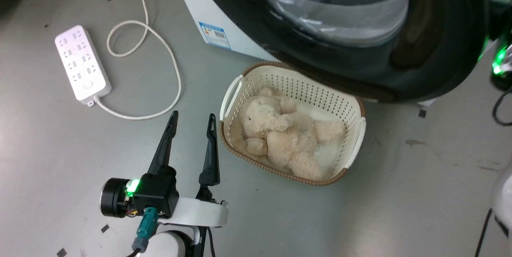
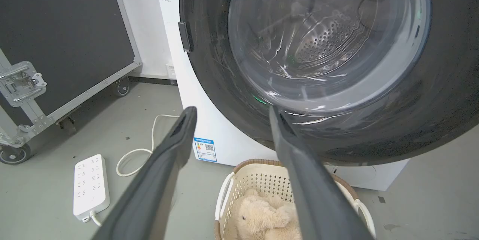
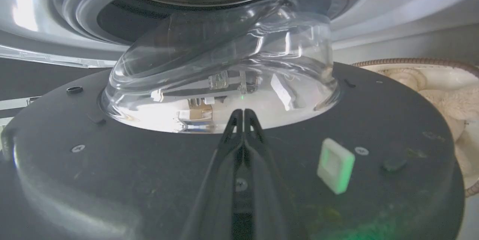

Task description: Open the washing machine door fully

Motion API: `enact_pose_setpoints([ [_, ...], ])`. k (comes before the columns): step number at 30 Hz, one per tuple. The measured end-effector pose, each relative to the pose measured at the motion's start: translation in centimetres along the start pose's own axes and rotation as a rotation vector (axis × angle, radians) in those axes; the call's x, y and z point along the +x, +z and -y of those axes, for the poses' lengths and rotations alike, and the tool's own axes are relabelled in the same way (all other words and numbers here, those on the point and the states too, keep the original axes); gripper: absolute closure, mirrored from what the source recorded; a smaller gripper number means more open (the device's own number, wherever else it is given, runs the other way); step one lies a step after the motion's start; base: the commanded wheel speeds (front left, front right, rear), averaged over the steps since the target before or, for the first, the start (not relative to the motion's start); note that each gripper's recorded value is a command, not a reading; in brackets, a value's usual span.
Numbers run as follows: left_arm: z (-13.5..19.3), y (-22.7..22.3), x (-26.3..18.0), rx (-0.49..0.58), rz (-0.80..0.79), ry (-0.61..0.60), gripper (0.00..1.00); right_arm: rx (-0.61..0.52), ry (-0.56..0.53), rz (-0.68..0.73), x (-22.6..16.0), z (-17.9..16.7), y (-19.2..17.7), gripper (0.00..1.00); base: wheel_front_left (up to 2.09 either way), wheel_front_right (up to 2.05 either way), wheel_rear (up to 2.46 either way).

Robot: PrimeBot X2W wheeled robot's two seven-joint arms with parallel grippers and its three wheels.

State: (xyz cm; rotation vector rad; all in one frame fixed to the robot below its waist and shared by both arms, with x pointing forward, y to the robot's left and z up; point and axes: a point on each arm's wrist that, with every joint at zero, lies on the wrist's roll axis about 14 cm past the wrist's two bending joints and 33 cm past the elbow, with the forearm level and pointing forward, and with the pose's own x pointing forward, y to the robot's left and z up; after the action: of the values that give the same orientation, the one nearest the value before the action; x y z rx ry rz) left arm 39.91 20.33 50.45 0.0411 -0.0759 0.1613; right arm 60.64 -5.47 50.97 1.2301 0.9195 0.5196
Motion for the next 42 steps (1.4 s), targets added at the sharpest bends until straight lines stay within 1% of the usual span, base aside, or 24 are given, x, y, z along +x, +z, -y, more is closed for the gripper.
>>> enact_pose_setpoints([
  [17, -0.4, 1.8, -3.9, -0.01, 0.034, -0.013, 0.0, -0.033, 0.006, -0.32, -1.6, 0.3, -12.2, 1.0, 0.0, 0.0, 0.0],
  [18, -0.4, 1.8, -3.9, -0.01, 0.034, -0.013, 0.0, -0.033, 0.006, -0.32, -1.6, 0.3, -12.2, 1.0, 0.0, 0.0, 0.0],
  [19, -0.3, 1.6, -4.4, -0.012, 0.025, -0.023, 0.0, -0.041, 0.013, -0.363, -1.6, 0.3, -13.7, 1.0, 0.0, 0.0, 0.0],
  [25, -0.3, 0.9, -5.6, -0.015, 0.0, -0.029, 0.0, -0.054, 0.054, -0.491, -1.5, 0.6, -18.5, 1.0, 0.0, 0.0, 0.0],
  [31, -0.3, 0.3, -6.4, -0.023, -0.022, -0.036, 0.0, -0.075, 0.106, -0.579, -1.4, 1.2, -24.0, 1.0, 0.0, 0.0, 0.0],
  [33, -0.2, 0.1, -6.6, -0.028, -0.028, -0.044, 0.0, -0.088, 0.124, -0.586, -1.3, 1.2, -25.6, 1.0, 0.0, 0.0, 0.0],
  [34, -0.2, 0.1, -6.6, -0.028, -0.028, -0.044, 0.0, -0.088, 0.124, -0.586, -1.3, 1.2, -25.6, 1.0, 0.0, 0.0, 0.0],
  [35, -0.2, 0.0, -6.6, -0.03, -0.031, -0.046, 0.0, -0.099, 0.139, -0.581, -1.2, 1.1, -26.6, 1.0, 0.0, 0.0, 0.0],
  [36, -0.2, 0.1, -6.6, -0.034, -0.03, -0.045, 0.0, -0.098, 0.143, -0.57, -1.1, 1.1, -26.9, 1.0, 0.0, 0.0, 0.0],
  [40, -0.2, 0.3, -6.4, -0.044, -0.022, -0.049, 0.0, -0.094, 0.15, -0.472, -1.1, 1.1, -26.1, 1.0, 0.0, 0.0, 0.0],
  [41, -0.2, 0.3, -6.4, -0.044, -0.022, -0.049, 0.0, -0.094, 0.15, -0.472, -1.1, 1.1, -26.1, 0.87, 0.0, 0.0, 0.0],
  [42, -0.5, 0.4, -6.2, -0.05, -0.015, -0.048, 0.0, -0.117, 0.153, -0.387, -1.2, 0.8, -24.6, 0.2, 0.0, 0.0, 0.0],
])
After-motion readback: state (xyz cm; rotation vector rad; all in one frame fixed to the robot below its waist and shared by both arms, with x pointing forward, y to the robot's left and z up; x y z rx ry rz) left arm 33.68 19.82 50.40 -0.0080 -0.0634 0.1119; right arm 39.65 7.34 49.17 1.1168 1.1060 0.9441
